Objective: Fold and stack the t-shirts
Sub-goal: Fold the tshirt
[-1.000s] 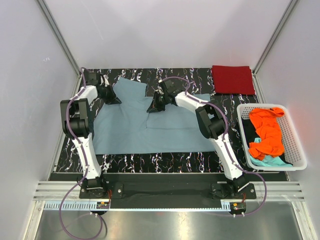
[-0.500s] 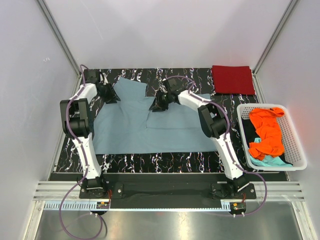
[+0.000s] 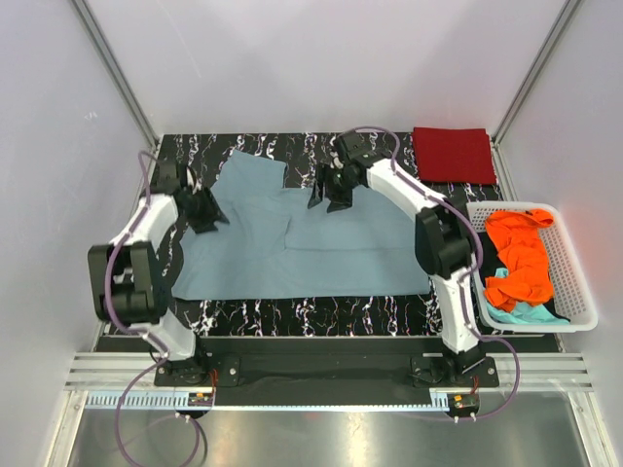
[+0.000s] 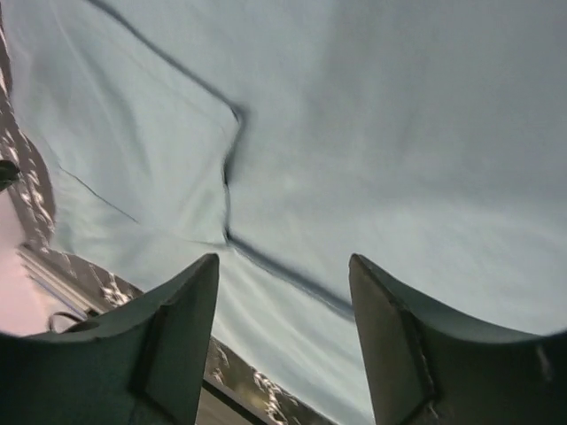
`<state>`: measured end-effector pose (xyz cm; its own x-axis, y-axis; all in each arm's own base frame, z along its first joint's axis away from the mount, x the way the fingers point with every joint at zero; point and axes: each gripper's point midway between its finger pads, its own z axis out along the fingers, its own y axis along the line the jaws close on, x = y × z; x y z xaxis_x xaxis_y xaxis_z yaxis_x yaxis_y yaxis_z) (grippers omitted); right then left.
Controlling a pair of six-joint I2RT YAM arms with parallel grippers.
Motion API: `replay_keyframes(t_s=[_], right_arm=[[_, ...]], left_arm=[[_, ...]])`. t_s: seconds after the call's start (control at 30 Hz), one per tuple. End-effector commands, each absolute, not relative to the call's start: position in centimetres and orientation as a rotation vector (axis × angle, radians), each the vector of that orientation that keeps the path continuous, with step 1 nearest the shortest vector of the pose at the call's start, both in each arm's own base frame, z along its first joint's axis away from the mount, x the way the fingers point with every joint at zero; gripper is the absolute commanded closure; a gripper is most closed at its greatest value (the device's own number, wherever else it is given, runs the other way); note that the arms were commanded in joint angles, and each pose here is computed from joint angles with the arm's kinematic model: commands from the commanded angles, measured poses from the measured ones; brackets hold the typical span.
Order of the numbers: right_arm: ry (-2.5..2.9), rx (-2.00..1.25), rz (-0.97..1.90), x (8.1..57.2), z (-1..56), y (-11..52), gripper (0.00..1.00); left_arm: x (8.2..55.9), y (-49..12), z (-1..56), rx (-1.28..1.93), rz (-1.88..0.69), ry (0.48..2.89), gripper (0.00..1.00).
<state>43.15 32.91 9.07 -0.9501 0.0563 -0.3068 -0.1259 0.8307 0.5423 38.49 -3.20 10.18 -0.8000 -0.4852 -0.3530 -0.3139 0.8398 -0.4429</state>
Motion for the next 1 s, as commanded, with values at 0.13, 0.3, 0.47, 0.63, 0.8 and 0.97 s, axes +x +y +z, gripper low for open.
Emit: replay_keyframes(t_s=[0.13,0.3,0.47,0.63,0.8,0.97], right_arm=[[2.840,-0.204,0.502,34.1,9.5,24.6,0.29],[2.930,-0.139,0.353,30.0,6.6,20.6,0.32],[2.964,-0.062,0.261,28.6,4.6,18.1,0.33],[3.023,0.029,0.099,27.0,1.7,15.4,0.30],[3.028,0.095,-0.019,25.6,1.7,13.3,0.27],[2.874,0.142,0.214,26.9,7.9,16.7,0.21]], left_arm=[[31.3,-2.1,8.6,-0.711,-0.350,2.570,0.53],[29.4,-0.4,6.7,-0.873,-0.367,2.579,0.52],[27.0,1.7,4.3,-1.043,-0.364,2.594,0.52],[24.7,3.1,1.6,-1.184,-0.314,2.639,0.52],[24.0,3.6,2.0,-1.180,-0.284,2.647,0.52],[24.7,2.3,6.5,-1.099,-0.288,2.534,0.51]])
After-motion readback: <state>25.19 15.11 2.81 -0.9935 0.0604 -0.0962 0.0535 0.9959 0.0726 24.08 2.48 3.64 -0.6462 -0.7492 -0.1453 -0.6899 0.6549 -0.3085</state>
